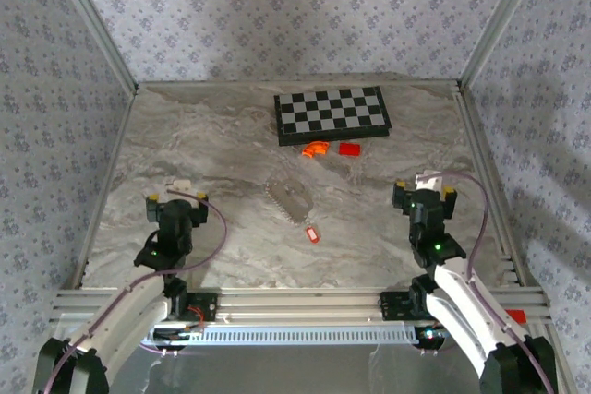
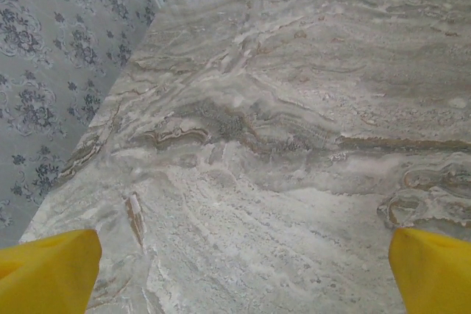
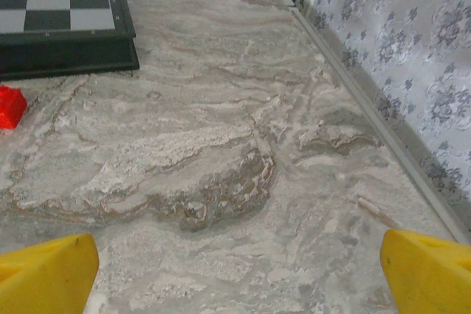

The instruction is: Put the keys on the keyring

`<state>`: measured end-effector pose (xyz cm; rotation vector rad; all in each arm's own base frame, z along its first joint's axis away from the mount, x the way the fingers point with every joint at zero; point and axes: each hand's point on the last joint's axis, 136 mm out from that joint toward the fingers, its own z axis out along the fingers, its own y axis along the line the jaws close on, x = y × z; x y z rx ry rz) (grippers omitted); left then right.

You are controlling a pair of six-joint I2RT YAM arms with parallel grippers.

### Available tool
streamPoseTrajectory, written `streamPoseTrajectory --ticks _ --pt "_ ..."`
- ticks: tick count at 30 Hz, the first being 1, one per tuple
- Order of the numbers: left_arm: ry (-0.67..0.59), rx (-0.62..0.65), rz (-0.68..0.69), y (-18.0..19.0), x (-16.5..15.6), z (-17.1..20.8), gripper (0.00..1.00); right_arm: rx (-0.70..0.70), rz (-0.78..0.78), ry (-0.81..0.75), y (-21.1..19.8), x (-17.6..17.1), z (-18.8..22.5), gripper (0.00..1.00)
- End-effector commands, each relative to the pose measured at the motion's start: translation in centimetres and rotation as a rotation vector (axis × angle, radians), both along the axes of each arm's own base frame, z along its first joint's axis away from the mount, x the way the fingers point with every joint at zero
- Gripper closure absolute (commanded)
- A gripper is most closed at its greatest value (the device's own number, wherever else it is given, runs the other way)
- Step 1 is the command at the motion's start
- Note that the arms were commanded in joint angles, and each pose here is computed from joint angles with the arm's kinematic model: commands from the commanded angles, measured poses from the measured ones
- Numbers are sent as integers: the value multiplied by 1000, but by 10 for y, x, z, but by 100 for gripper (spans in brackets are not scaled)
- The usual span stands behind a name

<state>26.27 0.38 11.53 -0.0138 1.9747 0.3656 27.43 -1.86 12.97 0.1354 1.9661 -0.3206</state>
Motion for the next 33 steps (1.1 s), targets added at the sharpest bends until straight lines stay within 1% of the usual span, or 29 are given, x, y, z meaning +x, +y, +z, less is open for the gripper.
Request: streamPoseTrajectory --ticks 1,10,18,23,29,33 --pt "-66 -30 -14 -2 8 15 1 32 -13 -23 -2 3 -9 0" --pt "-115 -55 9 7 18 18 1 21 -15 -21 -3 23 -14 1" --pt "-149 -110 6 10 37 17 1 6 -17 -54 -2 60 -13 0" --pt "-157 -121 -7 7 55 15 1 7 -21 -77 -4 76 -12 0" --pt "-159 -133 -41 -1 82 13 1 22 -41 -95 -13 86 -12 0" --pt "-149 -117 -49 -2 98 11 1 42 -39 -118 -18 95 -24 0"
